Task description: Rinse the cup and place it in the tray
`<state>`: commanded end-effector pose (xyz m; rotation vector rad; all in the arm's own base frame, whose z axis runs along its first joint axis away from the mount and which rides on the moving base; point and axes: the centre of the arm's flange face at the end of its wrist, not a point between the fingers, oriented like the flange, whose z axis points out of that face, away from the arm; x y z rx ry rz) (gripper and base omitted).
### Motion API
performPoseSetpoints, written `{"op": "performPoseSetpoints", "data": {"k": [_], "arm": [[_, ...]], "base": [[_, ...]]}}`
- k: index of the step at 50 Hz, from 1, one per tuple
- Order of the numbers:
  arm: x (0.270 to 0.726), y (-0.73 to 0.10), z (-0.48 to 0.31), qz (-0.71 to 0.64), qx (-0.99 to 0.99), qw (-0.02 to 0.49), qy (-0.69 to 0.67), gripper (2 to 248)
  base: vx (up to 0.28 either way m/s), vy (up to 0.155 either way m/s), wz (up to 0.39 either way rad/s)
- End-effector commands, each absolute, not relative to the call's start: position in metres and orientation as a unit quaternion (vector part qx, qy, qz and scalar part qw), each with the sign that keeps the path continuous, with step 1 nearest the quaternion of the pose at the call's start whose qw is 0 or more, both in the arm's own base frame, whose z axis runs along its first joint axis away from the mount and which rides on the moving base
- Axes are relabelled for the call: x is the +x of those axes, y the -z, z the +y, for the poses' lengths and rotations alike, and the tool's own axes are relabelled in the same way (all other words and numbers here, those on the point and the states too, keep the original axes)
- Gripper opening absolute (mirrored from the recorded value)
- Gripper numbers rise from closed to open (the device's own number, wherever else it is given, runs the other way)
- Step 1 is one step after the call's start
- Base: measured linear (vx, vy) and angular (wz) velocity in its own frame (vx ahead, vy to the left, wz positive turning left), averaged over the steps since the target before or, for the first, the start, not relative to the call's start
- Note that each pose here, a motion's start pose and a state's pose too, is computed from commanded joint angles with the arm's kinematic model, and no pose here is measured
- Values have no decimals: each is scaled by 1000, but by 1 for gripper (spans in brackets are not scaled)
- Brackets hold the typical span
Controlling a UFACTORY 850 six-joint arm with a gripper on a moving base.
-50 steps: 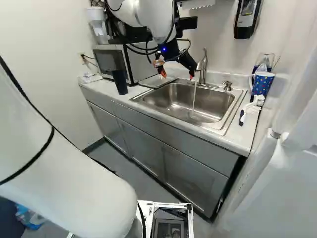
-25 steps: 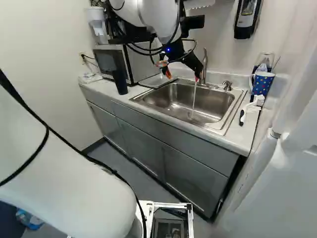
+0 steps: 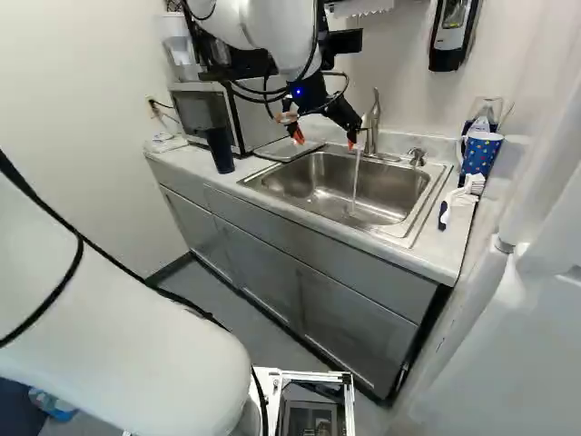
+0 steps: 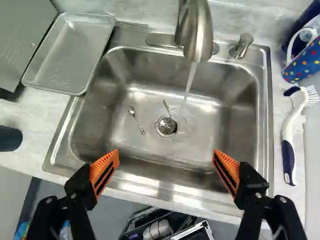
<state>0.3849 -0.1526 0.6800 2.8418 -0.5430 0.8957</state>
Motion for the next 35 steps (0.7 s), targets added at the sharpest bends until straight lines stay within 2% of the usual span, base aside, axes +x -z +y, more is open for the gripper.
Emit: {"op": "performPoseSetpoints", "data": {"k": [35], "arm": [[380,-679,-94,-115,945,37,-303,247]], "base": [[0,0,0]]}}
